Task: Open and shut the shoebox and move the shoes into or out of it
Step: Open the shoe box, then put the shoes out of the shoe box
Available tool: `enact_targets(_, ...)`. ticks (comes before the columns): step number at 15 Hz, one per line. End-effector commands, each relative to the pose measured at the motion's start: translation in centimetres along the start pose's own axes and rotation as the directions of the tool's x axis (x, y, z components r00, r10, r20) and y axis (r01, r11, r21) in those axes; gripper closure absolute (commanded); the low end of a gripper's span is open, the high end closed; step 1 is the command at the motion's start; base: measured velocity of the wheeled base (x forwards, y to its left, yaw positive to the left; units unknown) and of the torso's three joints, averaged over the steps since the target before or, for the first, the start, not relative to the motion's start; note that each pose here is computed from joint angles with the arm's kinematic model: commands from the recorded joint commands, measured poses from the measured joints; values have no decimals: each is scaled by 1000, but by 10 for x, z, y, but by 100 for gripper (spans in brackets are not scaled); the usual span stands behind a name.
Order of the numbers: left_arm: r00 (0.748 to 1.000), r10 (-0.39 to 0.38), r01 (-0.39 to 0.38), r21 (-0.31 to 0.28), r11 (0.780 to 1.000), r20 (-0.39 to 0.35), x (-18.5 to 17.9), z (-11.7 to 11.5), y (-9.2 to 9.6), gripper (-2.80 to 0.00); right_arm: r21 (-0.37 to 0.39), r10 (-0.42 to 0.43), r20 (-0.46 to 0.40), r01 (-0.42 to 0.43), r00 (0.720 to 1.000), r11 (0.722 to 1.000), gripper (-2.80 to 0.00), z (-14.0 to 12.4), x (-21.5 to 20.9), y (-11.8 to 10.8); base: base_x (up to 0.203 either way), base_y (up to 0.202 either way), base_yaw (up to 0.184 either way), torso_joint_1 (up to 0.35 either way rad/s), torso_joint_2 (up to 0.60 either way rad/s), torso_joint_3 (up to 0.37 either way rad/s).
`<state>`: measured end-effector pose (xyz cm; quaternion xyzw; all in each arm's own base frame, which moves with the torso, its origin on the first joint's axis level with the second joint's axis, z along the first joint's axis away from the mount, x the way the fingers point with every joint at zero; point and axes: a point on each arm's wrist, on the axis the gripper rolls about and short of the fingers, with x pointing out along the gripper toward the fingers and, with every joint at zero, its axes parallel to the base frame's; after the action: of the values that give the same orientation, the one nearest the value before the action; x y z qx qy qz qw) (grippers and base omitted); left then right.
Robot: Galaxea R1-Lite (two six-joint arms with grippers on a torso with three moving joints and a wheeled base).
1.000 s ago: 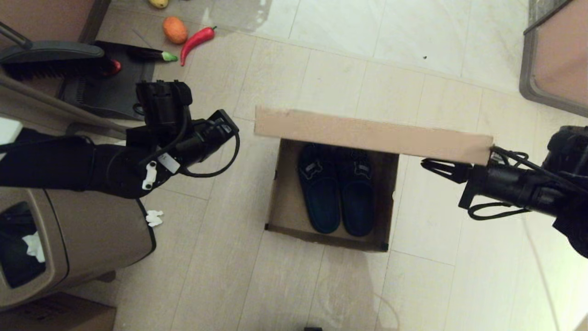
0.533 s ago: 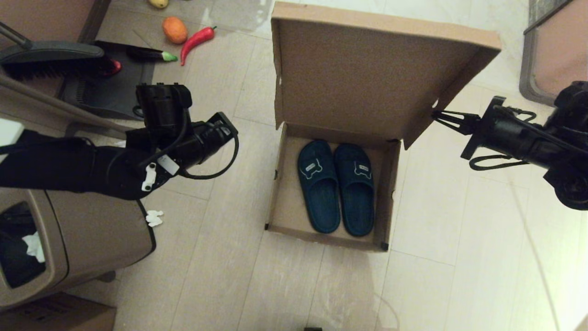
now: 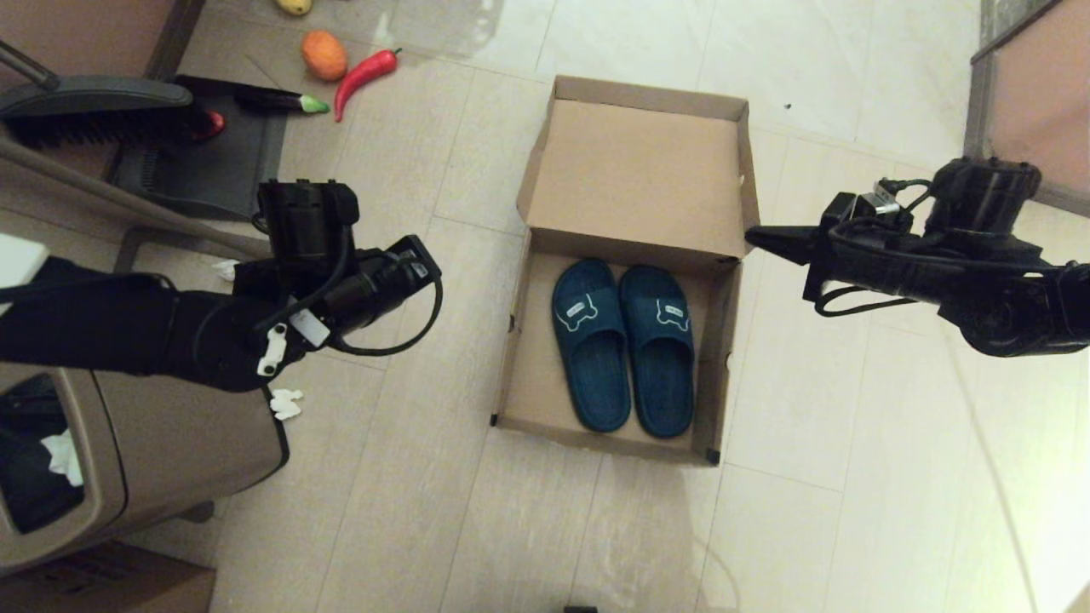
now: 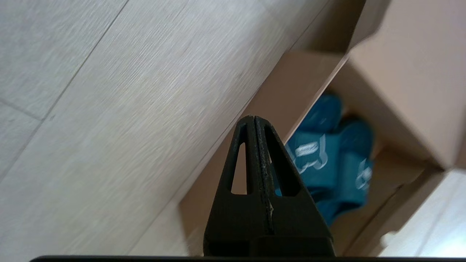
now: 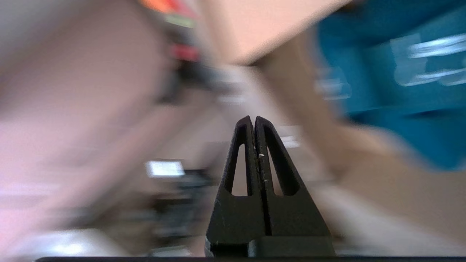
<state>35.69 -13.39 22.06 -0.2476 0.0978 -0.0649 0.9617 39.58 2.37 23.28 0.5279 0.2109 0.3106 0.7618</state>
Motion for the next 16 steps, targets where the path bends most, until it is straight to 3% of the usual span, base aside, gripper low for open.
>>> enact_targets(1, 999, 27, -27, 25, 999, -18, -8, -6, 6, 0, -371, -167, -35, 142, 985, 918, 0, -27, 11, -3, 0, 0, 0, 0, 0, 0)
enact_targets(2, 998, 56, -53, 54, 997, -38, -12, -13, 12, 0, -490, -317, -28, 264, 948, 831, 0, -49, 18, -5, 0, 0, 0, 0, 0, 0)
enact_targets(3, 993, 100, -93, 96, 991, -67, -18, -22, 23, 0, -591, -470, -17, 370, 882, 716, 0, -79, 26, -4, 0, 0, 0, 0, 0, 0)
enact_targets(4, 985, 144, -130, 137, 982, -94, -26, -30, 36, 0, -654, -561, -6, 421, 828, 628, 0, -107, 33, -2, 0, 0, 0, 0, 0, 0)
enact_targets(6, 968, 227, -201, 216, 956, -107, -47, -35, 66, 0, -733, -690, 11, 476, 723, 487, 0, -153, 41, -13, 0, 0, 0, 0, 0, 0)
enact_targets(8, 945, 321, -292, 278, 915, -66, -68, -30, 104, 0, -758, -777, 65, 537, 626, 369, 0, -176, 52, -38, 0, 0, 0, 0, 0, 0)
enact_targets(9, 932, 359, -330, 288, 899, -52, -79, -31, 118, 0, -759, -780, 99, 554, 618, 343, 0, -182, 61, -47, 0, 0, 0, 0, 0, 0)
enact_targets(11, 904, 424, -394, 289, 873, -50, -104, -36, 140, 0, -742, -742, 191, 590, 642, 320, 0, -187, 80, -66, 0, 0, 0, 0, 0, 0)
enact_targets(12, 893, 448, -418, 285, 862, -48, -118, -38, 146, 0, -734, -721, 227, 602, 654, 315, -95, -190, 88, -73, 0, 0, 0, 0, 0, 0)
enact_targets(13, 883, 467, -438, 280, 854, -45, -129, -40, 151, 0, -731, -709, 240, 604, 663, 318, -280, -191, 94, -76, 0, 0, 0, 0, 0, 0)
enact_targets(16, 881, 471, -445, 272, 853, -37, -148, -42, 152, 0, -717, -676, 287, 620, 678, 318, -280, -193, 114, -95, 0, 0, 0, 0, 0, 0)
